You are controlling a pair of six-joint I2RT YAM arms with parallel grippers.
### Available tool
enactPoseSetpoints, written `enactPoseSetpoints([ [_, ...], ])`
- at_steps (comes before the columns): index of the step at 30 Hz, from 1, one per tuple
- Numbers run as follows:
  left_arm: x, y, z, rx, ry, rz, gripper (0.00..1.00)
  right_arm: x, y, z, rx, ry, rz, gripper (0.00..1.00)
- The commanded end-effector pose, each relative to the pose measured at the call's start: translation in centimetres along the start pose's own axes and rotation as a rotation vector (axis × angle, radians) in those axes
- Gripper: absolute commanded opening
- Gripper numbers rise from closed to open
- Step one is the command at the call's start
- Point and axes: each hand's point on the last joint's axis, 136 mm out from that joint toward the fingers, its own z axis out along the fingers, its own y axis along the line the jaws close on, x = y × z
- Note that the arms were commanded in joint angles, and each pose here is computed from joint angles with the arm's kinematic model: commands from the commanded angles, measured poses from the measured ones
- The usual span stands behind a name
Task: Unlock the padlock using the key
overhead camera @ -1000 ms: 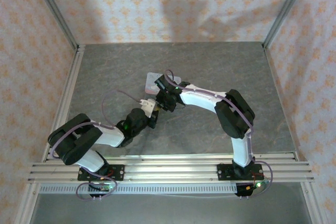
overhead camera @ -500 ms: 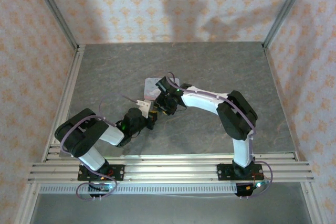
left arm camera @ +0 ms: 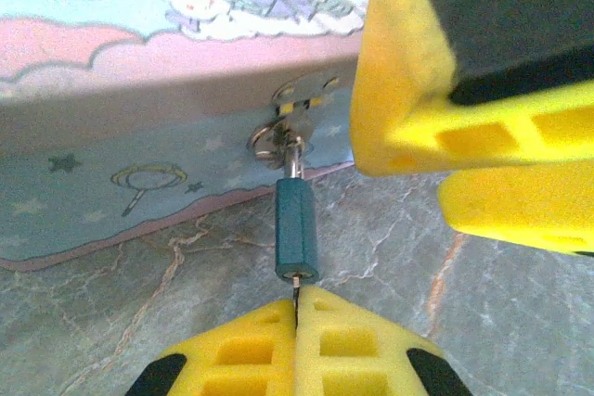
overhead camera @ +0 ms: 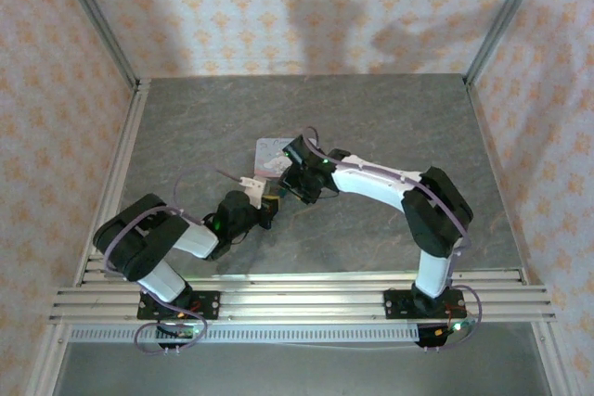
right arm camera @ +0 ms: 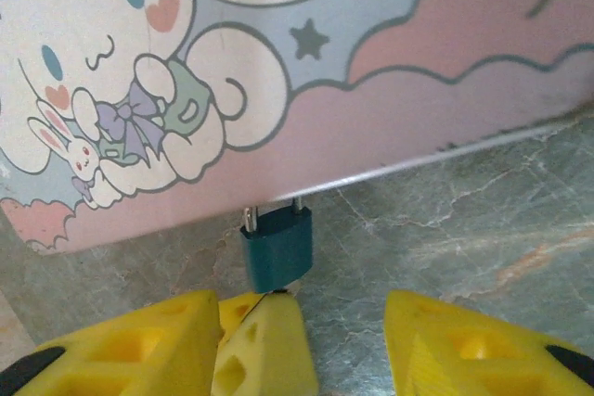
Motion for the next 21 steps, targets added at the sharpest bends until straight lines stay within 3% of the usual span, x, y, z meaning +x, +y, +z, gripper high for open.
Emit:
enactPoseSetpoints([
  [1,-0.7,-0.2,-1.0,0.006,-0.007,0.010,0.00,-1.0,0.4,-1.2,-0.038,-0.071,0.013,0.50],
  [12,1.8,1.5,-0.6,-0.042,0.093,-0.011,0.00,-1.0,0.7,-1.0,-0.071,-0.077,0.040,0.50],
  [21,1.9,1.1,0.1,-0.010,0.082,-0.072,0.00,-0.2,-0.1,0.4,-0.089,-0.050,0.080,0.50],
])
